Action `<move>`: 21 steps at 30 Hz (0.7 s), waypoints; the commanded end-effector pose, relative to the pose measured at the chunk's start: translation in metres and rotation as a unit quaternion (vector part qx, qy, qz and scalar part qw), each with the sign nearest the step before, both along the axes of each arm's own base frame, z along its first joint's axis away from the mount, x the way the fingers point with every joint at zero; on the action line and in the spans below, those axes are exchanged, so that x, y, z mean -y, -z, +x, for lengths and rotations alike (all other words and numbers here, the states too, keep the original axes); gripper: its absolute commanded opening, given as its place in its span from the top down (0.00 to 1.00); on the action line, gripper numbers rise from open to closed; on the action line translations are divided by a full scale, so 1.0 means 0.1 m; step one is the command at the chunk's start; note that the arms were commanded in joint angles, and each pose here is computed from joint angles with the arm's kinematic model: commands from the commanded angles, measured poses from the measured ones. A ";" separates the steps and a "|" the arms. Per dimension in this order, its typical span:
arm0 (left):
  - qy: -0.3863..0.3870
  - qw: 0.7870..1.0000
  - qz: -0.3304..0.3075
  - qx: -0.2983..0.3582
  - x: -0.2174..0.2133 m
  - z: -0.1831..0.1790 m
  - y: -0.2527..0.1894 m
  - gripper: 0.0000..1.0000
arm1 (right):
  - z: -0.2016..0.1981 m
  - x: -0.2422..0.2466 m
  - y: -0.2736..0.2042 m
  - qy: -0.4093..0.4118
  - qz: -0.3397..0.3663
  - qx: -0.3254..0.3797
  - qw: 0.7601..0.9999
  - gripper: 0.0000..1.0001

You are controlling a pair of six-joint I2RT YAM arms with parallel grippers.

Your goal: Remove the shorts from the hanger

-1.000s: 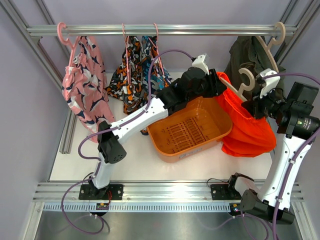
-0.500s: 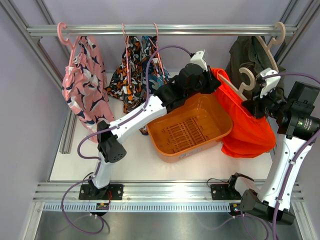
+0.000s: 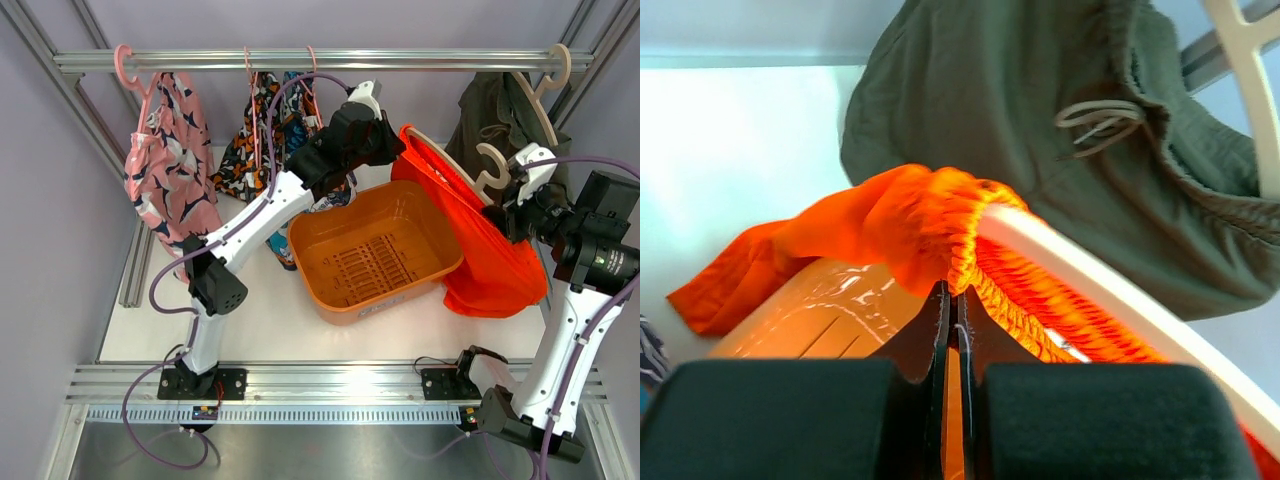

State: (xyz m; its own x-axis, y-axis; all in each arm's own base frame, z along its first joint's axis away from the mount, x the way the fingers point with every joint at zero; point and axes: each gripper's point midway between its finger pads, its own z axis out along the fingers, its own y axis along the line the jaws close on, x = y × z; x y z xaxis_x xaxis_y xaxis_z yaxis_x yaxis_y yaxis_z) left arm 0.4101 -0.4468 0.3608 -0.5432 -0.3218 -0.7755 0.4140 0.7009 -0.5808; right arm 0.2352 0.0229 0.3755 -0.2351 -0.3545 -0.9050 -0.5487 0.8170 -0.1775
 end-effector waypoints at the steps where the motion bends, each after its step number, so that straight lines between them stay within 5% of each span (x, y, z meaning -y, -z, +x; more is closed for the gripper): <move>1: -0.090 0.996 0.015 0.021 -0.51 0.58 -0.01 1.00 | -0.14 -0.10 -0.20 -0.002 0.007 0.035 0.999 1.00; 13: 0.123 0.989 -0.041 0.066 0.34 -0.11 -0.06 1.00 | 0.16 -0.12 -0.47 0.030 0.119 0.061 0.991 1.00; 21: 0.056 0.998 -0.008 -0.026 0.11 0.17 0.49 1.00 | 0.07 -0.18 -0.64 0.011 0.104 0.083 0.991 1.00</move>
